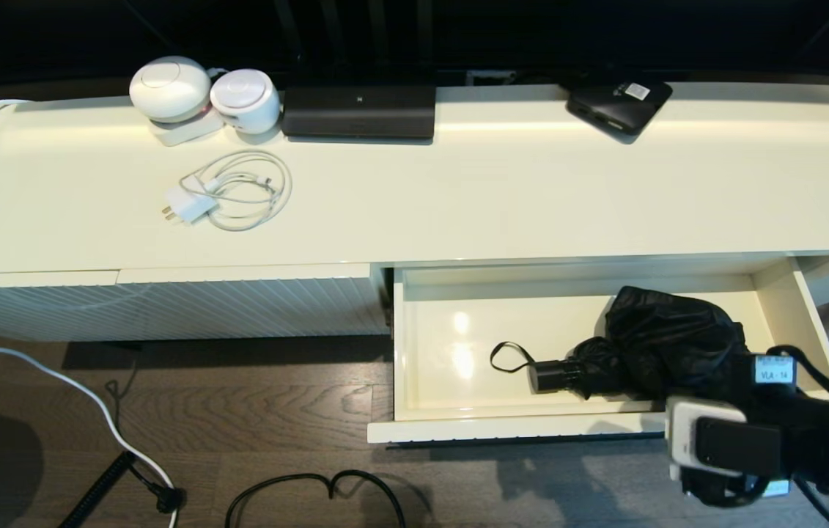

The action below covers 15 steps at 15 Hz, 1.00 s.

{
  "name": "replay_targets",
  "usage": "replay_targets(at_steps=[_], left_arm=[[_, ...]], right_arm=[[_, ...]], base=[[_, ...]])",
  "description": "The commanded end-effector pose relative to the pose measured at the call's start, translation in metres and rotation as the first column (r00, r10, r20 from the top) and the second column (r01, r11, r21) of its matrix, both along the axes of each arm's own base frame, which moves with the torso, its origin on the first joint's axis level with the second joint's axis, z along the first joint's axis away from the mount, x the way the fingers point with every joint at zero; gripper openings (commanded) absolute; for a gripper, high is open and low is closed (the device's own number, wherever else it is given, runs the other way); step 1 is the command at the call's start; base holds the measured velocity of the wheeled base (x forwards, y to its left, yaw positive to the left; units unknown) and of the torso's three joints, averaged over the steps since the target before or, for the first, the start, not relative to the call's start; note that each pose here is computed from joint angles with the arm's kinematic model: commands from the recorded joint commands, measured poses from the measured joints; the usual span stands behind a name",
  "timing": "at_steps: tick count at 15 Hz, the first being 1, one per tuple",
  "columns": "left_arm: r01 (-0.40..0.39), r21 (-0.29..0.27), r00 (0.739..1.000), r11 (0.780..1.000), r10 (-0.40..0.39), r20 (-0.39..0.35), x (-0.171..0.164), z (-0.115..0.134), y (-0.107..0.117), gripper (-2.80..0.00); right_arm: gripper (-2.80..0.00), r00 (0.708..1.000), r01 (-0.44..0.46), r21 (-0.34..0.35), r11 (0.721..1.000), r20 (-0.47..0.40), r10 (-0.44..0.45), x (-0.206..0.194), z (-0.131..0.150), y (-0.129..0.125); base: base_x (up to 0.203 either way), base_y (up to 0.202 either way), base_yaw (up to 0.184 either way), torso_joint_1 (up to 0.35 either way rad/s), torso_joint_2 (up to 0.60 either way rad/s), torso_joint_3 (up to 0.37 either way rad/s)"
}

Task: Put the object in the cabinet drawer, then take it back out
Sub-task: Open the drawer, then take the umbrella out of the drawer and put it on the table

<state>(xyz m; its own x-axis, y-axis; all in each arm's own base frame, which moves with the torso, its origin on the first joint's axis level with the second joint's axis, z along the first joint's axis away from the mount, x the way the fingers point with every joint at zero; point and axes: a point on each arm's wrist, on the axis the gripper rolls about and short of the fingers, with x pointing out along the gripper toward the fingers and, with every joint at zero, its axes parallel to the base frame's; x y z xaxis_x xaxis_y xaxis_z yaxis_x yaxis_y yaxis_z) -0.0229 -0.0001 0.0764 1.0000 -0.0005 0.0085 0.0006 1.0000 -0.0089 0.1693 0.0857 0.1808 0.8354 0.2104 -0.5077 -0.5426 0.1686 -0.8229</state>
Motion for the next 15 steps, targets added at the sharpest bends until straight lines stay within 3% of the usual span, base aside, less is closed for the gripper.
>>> replay_targets(at_steps=[1, 3, 5, 6, 8, 9, 11, 14, 15], left_arm=[[0.0, 0.0, 1.0, 1.0, 0.0, 0.003, 0.0, 0.0, 0.0, -2.8], [0.0, 0.0, 1.0, 1.0, 0.0, 0.004, 0.0, 0.0, 0.0, -2.8], [0.0, 0.0, 1.0, 1.0, 0.0, 0.002, 0.0, 0.0, 0.0, -2.8], [0.0, 0.0, 1.0, 1.0, 0.0, 0.004, 0.0, 0.0, 0.0, -2.8], [0.0, 0.0, 1.0, 1.0, 0.0, 0.004, 0.0, 0.0, 0.0, -2.8], [0.0, 0.001, 1.0, 1.0, 0.0, 0.003, 0.0, 0.0, 0.0, -2.8], [0.0, 0.0, 1.0, 1.0, 0.0, 0.003, 0.0, 0.0, 0.0, -2.8], [0.0, 0.0, 1.0, 1.0, 0.0, 0.003, 0.0, 0.0, 0.0, -2.8], [0.0, 0.0, 1.0, 1.0, 0.0, 0.004, 0.0, 0.0, 0.0, -2.8]], right_arm=[[-2.8, 0.995, 0.035, 0.133, 0.991, 0.085, -0.046, 0.004, 0.028, 0.003], [-2.8, 0.987, 0.118, 0.263, 0.958, 0.08, -0.143, 0.009, 0.048, 0.006], [-2.8, 0.969, 0.234, 0.387, 0.892, -0.019, -0.246, 0.015, 0.061, 0.007], [-2.8, 0.954, 0.295, 0.437, 0.85, -0.078, -0.291, 0.018, 0.065, 0.008], [-2.8, 0.892, 0.447, 0.541, 0.712, -0.214, -0.398, 0.026, 0.072, 0.011], [-2.8, 0.845, 0.529, 0.58, 0.62, -0.288, -0.452, 0.03, 0.077, 0.014], [-2.8, 0.725, 0.671, 0.631, 0.39, -0.447, -0.524, 0.037, 0.083, 0.019], [-2.8, 0.537, 0.757, 0.653, -0.025, -0.643, -0.546, 0.045, 0.093, 0.037], [-2.8, 0.481, 0.754, 0.642, -0.135, -0.681, -0.553, 0.047, 0.095, 0.043]], base=[[0.0, 0.0, 0.0, 0.0, 0.0, 0.0], [0.0, 0.0, 0.0, 0.0, 0.0, 0.0], [0.0, 0.0, 0.0, 0.0, 0.0, 0.0], [0.0, 0.0, 0.0, 0.0, 0.0, 0.0], [0.0, 0.0, 0.0, 0.0, 0.0, 0.0], [0.0, 0.0, 0.0, 0.0, 0.0, 0.0], [0.0, 0.0, 0.0, 0.0, 0.0, 0.0], [0.0, 0.0, 0.0, 0.0, 0.0, 0.0], [0.0, 0.0, 0.0, 0.0, 0.0, 0.0]])
